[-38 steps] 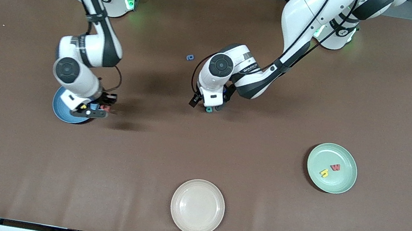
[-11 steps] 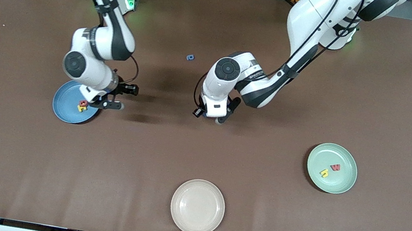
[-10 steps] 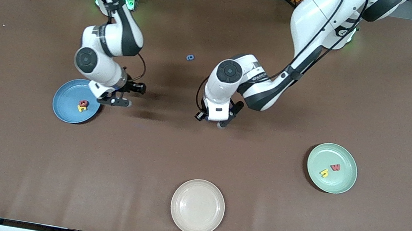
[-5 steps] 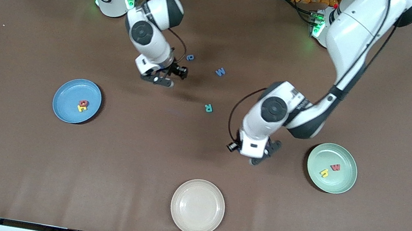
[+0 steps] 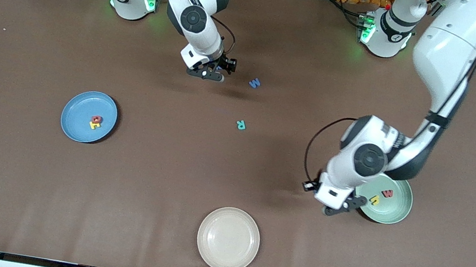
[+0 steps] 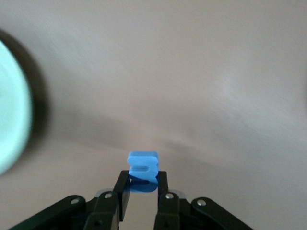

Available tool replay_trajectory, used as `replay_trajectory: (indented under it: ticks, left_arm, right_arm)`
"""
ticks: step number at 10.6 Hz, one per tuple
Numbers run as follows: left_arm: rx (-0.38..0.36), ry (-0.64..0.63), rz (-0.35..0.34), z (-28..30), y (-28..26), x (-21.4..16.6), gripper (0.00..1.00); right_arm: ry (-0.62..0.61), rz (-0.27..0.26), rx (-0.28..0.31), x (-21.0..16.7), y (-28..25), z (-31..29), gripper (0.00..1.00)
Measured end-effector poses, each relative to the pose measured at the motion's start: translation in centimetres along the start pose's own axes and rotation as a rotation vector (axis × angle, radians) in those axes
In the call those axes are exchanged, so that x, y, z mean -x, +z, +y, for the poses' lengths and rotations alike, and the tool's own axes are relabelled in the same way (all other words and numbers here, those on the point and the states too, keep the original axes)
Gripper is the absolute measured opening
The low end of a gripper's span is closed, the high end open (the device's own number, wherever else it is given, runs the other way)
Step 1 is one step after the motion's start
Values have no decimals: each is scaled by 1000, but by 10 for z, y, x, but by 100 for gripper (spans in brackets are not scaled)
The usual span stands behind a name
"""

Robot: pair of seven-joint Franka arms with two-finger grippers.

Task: Sort uppercase to blue plate, lowercase to green plate
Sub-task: 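Carry the blue E to the green plate while the right gripper withdraws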

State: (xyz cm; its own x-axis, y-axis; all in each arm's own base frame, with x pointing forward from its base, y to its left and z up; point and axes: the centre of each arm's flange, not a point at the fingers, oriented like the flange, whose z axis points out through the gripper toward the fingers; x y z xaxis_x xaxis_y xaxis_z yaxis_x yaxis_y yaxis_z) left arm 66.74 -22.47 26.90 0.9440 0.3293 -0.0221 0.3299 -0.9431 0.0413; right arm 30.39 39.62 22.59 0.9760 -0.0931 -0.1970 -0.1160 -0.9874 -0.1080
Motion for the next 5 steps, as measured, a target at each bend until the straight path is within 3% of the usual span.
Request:
replay_trajectory:
  ticks: [3,5]
  left_arm:
    - [-9,142,-8,-62,-3,-40,27]
    - [-11,207,-14,-105,-2,-63,27]
  right_arm:
    - [-38,10,22,12,5,3,63]
    - [-62,52,6,16,10,6,64]
